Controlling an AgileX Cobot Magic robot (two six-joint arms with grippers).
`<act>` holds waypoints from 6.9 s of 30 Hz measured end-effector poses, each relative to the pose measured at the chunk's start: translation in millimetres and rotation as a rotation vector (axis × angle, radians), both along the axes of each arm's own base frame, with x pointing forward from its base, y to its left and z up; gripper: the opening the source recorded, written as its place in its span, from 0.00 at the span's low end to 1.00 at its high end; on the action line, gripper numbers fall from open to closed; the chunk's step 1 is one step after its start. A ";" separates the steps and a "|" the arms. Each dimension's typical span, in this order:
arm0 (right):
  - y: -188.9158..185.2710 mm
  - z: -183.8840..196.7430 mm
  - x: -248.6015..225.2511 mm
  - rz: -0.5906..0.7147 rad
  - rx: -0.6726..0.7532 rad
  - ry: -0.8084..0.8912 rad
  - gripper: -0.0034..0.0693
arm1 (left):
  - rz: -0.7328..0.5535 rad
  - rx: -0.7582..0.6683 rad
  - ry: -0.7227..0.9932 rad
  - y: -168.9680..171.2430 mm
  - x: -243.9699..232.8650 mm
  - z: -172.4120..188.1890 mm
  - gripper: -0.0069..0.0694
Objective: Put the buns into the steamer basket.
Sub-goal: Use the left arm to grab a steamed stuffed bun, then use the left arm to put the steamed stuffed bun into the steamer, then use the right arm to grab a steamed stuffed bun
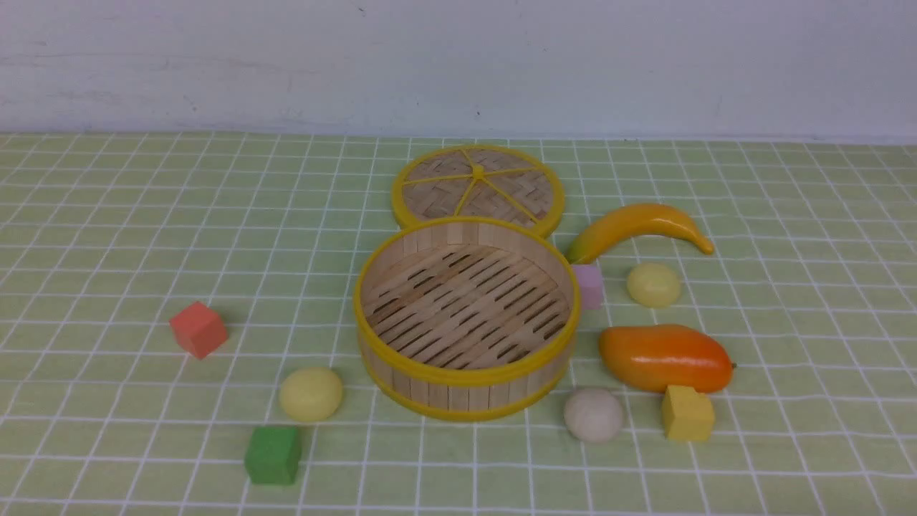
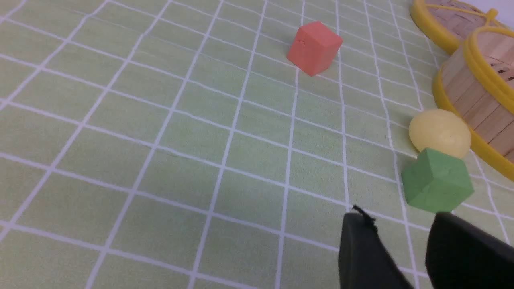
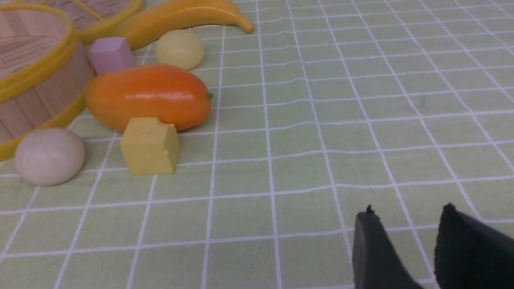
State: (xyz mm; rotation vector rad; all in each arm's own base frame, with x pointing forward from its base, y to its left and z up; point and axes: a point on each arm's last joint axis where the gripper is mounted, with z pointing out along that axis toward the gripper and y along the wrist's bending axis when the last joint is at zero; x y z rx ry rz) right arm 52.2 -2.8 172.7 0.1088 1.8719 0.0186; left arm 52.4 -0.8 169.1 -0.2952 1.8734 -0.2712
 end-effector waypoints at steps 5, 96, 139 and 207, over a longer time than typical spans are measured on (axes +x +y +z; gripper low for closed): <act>0.0 0.0 0.0 0.000 0.000 0.000 0.38 | 0.000 0.000 0.000 0.0 0.0 0.0 0.40; 0.0 0.0 0.0 0.000 0.000 0.000 0.38 | -0.319 0.004 0.673 -76.3 228.5 117.3 0.40; 0.0 0.0 0.0 0.000 0.000 0.000 0.38 | -0.266 0.324 0.910 -145.4 291.3 38.1 0.07; 0.0 0.0 0.0 0.000 0.000 0.000 0.38 | -0.387 -0.041 -0.231 -2.4 -44.2 136.6 0.08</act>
